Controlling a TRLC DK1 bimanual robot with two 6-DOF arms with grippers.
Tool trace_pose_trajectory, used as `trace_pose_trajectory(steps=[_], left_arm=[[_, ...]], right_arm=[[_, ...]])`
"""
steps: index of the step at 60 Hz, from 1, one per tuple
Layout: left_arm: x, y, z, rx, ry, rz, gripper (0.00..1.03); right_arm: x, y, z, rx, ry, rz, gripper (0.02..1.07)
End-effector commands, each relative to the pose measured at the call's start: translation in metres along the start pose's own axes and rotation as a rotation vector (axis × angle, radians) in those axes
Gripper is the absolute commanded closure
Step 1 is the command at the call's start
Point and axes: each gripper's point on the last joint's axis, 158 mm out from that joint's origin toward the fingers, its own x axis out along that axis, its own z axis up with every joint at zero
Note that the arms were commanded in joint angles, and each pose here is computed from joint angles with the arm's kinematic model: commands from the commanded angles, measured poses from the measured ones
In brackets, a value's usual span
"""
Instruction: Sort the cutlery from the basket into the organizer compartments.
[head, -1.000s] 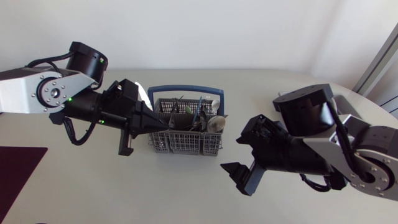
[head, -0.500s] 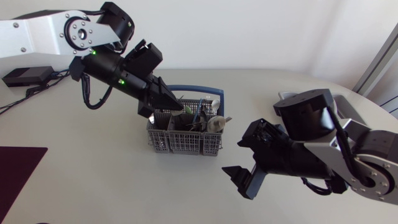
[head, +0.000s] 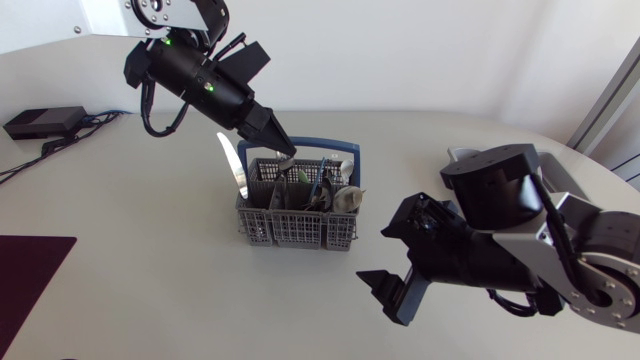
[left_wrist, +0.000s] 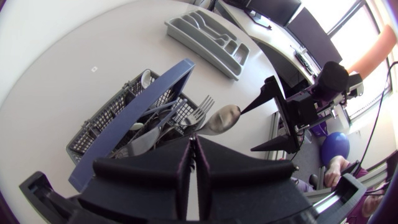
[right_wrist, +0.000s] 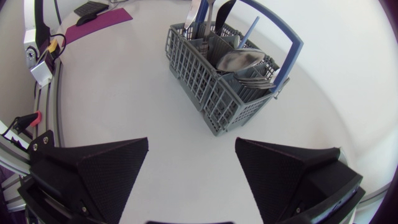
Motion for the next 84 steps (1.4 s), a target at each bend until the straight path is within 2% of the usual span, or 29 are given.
trace_pose_trajectory(steps=[1, 6, 20, 34, 51, 61, 75, 84], left_arm=[[-0.007, -0.002, 0.007, -0.052, -0.013, -0.016, 1.0], [-0.017, -0.013, 0.009, -0.048, -0.025, -0.029, 1.0], [-0.072, -0.075, 0.027, 0.109, -0.173, -0.025, 1.0], [-0.101, -0.123, 0.031, 0.197, -0.246, -0.017, 1.0], [-0.077, -0.142, -0.007, 0.325, -0.226, -0.05, 1.0], [-0.055, -0.155, -0.022, 0.389, -0.234, -0.119, 1.0], [-0.036, -0.18, -0.021, 0.484, -0.265, -0.196, 1.0], [-0.026, -0.192, -0.018, 0.513, -0.265, -0.247, 1.0]], right_arm=[[-0.002, 0.004, -0.006, -0.011, 0.012, 0.004, 0.07], [-0.004, 0.003, -0.002, -0.012, 0.005, 0.0, 0.07], [-0.011, 0.003, 0.017, -0.029, -0.036, -0.015, 0.07], [-0.03, 0.005, 0.044, -0.047, -0.108, -0.034, 0.07], [-0.068, 0.001, 0.077, -0.057, -0.223, -0.053, 0.07], [-0.074, 0.006, 0.079, -0.076, -0.249, -0.039, 0.07], [-0.073, 0.018, 0.075, -0.122, -0.273, 0.004, 0.07], [-0.073, 0.028, 0.075, -0.171, -0.293, 0.023, 0.17]])
